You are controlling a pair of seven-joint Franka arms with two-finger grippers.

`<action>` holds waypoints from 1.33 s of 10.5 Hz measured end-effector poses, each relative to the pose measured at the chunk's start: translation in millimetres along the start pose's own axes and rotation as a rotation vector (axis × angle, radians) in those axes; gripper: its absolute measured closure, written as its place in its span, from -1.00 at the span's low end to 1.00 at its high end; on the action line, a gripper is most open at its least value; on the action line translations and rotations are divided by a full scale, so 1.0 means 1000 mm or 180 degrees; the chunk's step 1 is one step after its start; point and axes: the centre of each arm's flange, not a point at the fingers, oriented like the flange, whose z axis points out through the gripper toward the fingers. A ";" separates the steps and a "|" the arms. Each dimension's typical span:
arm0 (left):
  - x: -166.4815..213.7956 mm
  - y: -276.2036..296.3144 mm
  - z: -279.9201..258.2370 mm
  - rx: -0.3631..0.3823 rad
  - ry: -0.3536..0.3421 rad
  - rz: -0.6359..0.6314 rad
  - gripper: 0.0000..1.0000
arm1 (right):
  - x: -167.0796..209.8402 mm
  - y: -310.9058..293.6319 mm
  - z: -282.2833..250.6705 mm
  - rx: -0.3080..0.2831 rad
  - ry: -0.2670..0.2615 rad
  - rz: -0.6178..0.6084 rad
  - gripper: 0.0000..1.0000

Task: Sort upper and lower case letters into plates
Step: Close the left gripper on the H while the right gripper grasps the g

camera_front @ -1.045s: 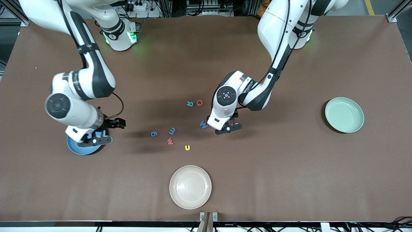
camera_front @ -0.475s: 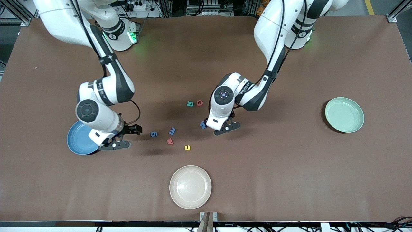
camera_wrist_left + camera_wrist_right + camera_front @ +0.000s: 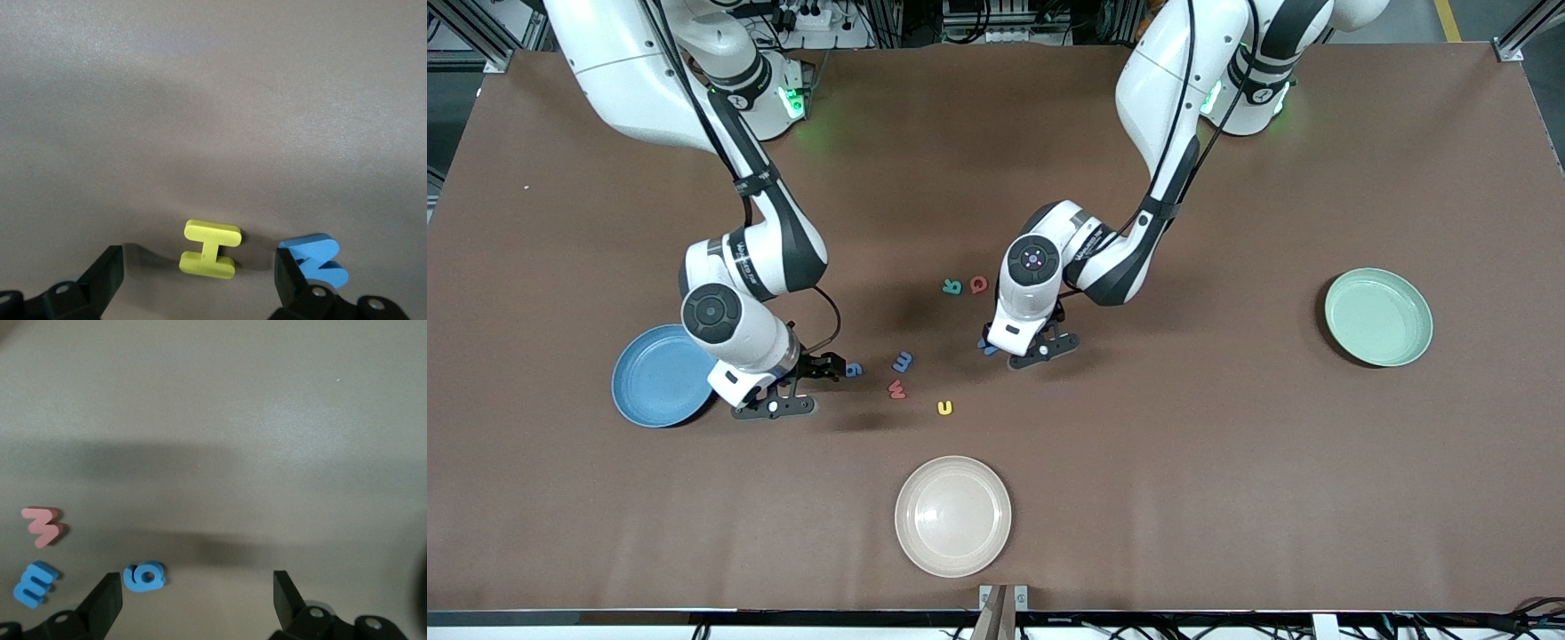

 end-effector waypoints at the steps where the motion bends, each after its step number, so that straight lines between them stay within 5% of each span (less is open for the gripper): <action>1: -0.002 0.001 0.000 -0.0001 0.0000 0.0007 -1.00 | -0.001 -0.003 0.006 0.0011 -0.0018 0.0002 -1.00; 14: 0.001 -0.001 0.002 0.0022 0.0016 0.0004 -1.00 | -0.022 -0.048 0.057 0.0077 -0.0023 0.0186 -1.00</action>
